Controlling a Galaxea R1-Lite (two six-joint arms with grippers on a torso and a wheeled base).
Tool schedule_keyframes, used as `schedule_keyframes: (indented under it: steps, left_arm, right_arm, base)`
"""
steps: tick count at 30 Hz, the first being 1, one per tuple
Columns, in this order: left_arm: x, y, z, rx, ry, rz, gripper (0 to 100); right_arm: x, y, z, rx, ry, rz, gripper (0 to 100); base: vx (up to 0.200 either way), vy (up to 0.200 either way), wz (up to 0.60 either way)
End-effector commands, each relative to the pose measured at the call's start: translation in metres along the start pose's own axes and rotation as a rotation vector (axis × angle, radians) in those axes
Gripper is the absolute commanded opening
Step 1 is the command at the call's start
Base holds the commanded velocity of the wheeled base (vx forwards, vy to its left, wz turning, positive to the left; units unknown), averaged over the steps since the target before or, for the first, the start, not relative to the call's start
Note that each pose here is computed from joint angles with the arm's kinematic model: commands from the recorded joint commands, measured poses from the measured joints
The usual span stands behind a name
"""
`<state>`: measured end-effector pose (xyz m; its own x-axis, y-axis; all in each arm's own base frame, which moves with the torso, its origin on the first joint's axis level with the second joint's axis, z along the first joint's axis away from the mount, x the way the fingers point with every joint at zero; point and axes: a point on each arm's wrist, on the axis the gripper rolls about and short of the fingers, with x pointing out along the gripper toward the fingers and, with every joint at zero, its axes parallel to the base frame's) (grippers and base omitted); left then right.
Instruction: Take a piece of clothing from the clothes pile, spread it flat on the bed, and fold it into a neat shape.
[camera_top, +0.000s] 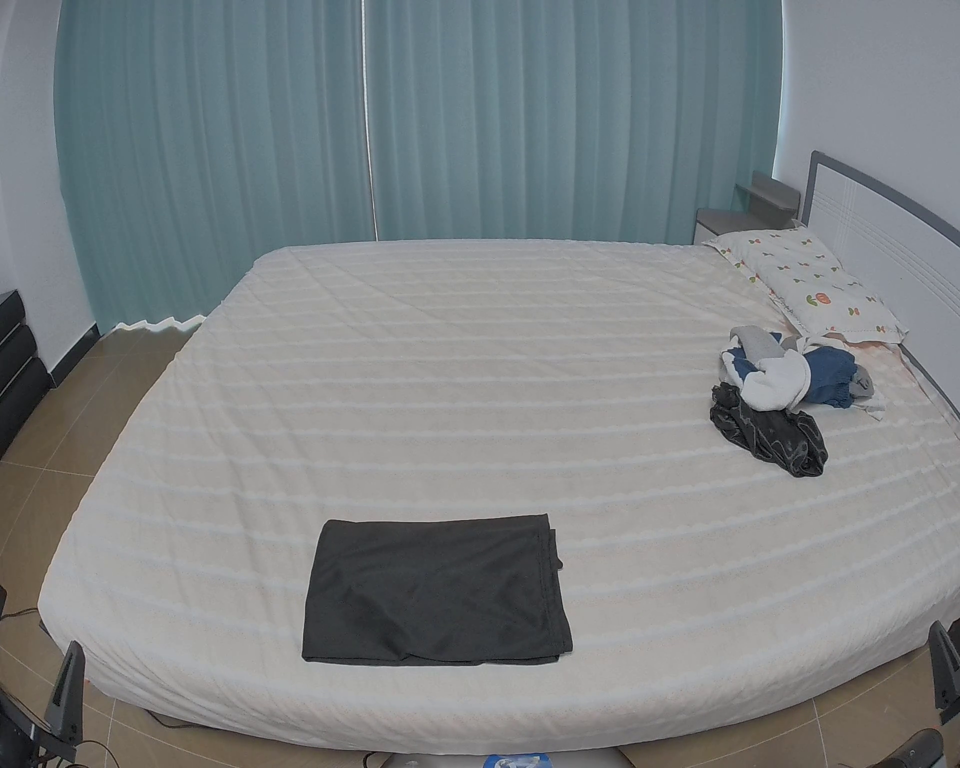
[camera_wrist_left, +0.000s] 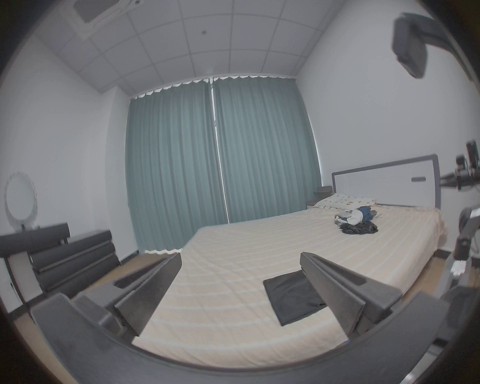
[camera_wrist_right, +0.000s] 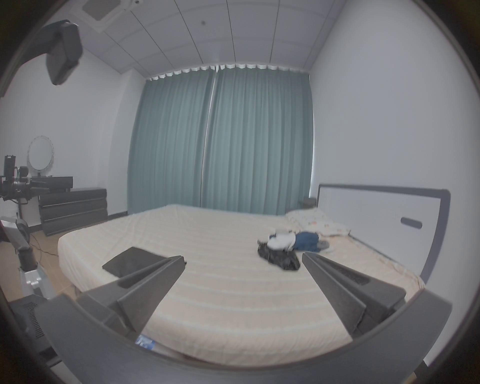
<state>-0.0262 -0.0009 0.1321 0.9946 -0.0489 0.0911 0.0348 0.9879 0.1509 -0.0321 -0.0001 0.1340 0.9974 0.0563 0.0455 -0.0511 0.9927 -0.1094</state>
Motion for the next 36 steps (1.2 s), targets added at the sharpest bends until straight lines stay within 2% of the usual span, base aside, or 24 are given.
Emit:
schedule_keyframes:
  steps: [1,4,5,6,9,10,11,18,19,21,23,29,33,36]
  left_arm:
    - [-0.005,-0.004,-0.024,0.032,-0.149,0.036,100]
    - [-0.003,-0.005,-0.031,0.031,-0.148,0.041,100]
    - [-0.002,-0.005,-0.038,0.016,-0.083,0.050,100]
    - [-0.002,-0.005,-0.038,0.016,-0.076,0.052,100]
    - [-0.001,-0.006,-0.049,0.007,0.027,0.069,100]
    - [-0.001,-0.006,-0.049,0.007,0.027,0.069,100]
    - [-0.001,-0.006,-0.052,-0.003,0.058,0.064,100]
    - [-0.001,-0.006,-0.051,-0.029,0.051,0.064,100]
    - [-0.002,-0.007,-0.053,-0.083,0.061,0.055,100]
    - [-0.002,-0.007,-0.057,-0.117,0.106,0.053,100]
    - [-0.002,-0.007,-0.057,-0.140,0.105,0.053,100]
    - [-0.002,-0.007,-0.056,-0.154,0.100,0.054,100]
    - [-0.002,-0.007,-0.057,-0.120,0.103,0.055,100]
    - [-0.002,-0.007,-0.057,-0.129,0.106,0.059,100]
  right_arm:
    - [0.002,0.004,-0.028,-0.045,-0.175,-0.025,100]
    - [0.005,0.005,-0.034,-0.042,-0.196,-0.015,100]
    - [0.006,0.005,-0.039,-0.020,-0.142,-0.014,100]
    - [0.006,0.005,-0.040,-0.019,-0.135,-0.013,100]
    - [0.007,0.006,-0.054,0.022,0.010,-0.013,100]
    - [0.007,0.006,-0.054,0.022,0.010,-0.013,100]
    - [0.007,0.006,-0.058,0.069,0.044,-0.026,100]
    - [0.007,0.006,-0.058,0.098,0.046,-0.038,100]
    - [0.007,0.006,-0.058,0.100,0.046,-0.037,100]
    - [0.007,0.006,-0.059,0.101,0.048,-0.034,100]
    - [0.007,0.006,-0.058,0.101,0.046,-0.034,100]
    - [0.007,0.006,-0.058,0.103,0.046,-0.034,100]
    - [0.007,0.006,-0.058,0.103,0.046,-0.034,100]
    - [0.007,0.006,-0.058,0.103,0.046,-0.034,100]
  base:
    - [0.000,0.000,0.00]
    - [0.000,0.000,0.00]
    - [0.000,0.000,0.00]
    - [0.000,0.000,0.00]
    - [0.000,0.000,0.00]
    - [0.000,0.000,0.00]
    - [0.000,0.000,0.00]
    - [0.000,0.000,0.00]
    - [0.000,0.000,0.00]
    - [0.000,0.000,0.00]
    - [0.000,0.000,0.00]
    - [0.000,0.000,0.00]
    - [0.000,0.000,0.00]
    - [0.000,0.000,0.00]
